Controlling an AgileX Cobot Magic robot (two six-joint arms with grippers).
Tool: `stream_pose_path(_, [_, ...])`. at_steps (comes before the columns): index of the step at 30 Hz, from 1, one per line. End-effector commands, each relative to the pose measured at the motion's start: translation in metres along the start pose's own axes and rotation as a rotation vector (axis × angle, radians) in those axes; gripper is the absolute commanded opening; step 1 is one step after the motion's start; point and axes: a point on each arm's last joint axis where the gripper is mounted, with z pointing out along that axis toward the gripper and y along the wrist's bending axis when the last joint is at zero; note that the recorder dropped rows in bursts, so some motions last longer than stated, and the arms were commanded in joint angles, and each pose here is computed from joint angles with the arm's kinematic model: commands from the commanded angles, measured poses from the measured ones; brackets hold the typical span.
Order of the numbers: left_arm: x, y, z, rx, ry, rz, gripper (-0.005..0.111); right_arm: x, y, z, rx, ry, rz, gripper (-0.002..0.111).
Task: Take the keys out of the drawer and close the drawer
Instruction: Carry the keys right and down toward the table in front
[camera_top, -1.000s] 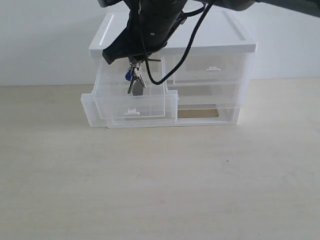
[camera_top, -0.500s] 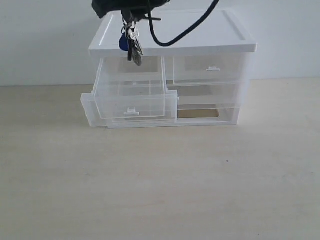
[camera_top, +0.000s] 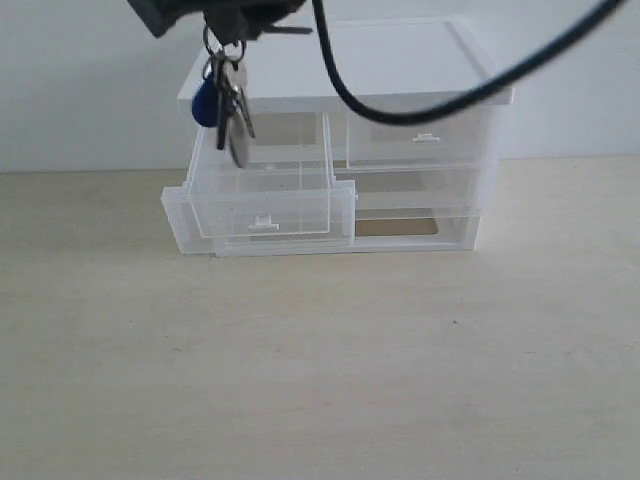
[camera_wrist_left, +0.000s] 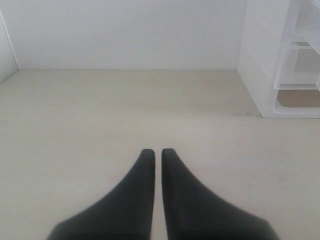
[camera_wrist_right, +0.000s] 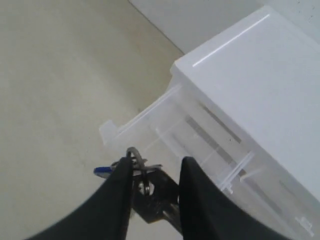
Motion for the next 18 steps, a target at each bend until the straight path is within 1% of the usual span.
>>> stream_pose_path(1, [0.001, 0.000, 0.000, -0.003, 0.002, -0.014, 0.004, 0.022, 0.006, -0.018, 0.042, -0.023, -0.007, 0.000])
stream_pose_path(6, [0.001, 0.000, 0.000, -0.003, 0.002, -0.014, 0.004, 0.056, -0.006, -0.035, 0.159, -0.026, 0.031, 0.000])
stream_pose_path(11, [0.001, 0.000, 0.000, -0.003, 0.002, -0.014, 0.004, 0.091, -0.019, -0.045, 0.232, -0.030, 0.091, 0.000])
stream_pose_path(14, [0.001, 0.000, 0.000, -0.003, 0.002, -0.014, 0.004, 0.116, -0.032, -0.038, 0.269, 0.002, 0.150, 0.000])
stream_pose_path(18, [0.001, 0.000, 0.000, -0.003, 0.002, -0.014, 0.004, 0.152, -0.046, -0.011, 0.278, 0.024, 0.218, 0.000])
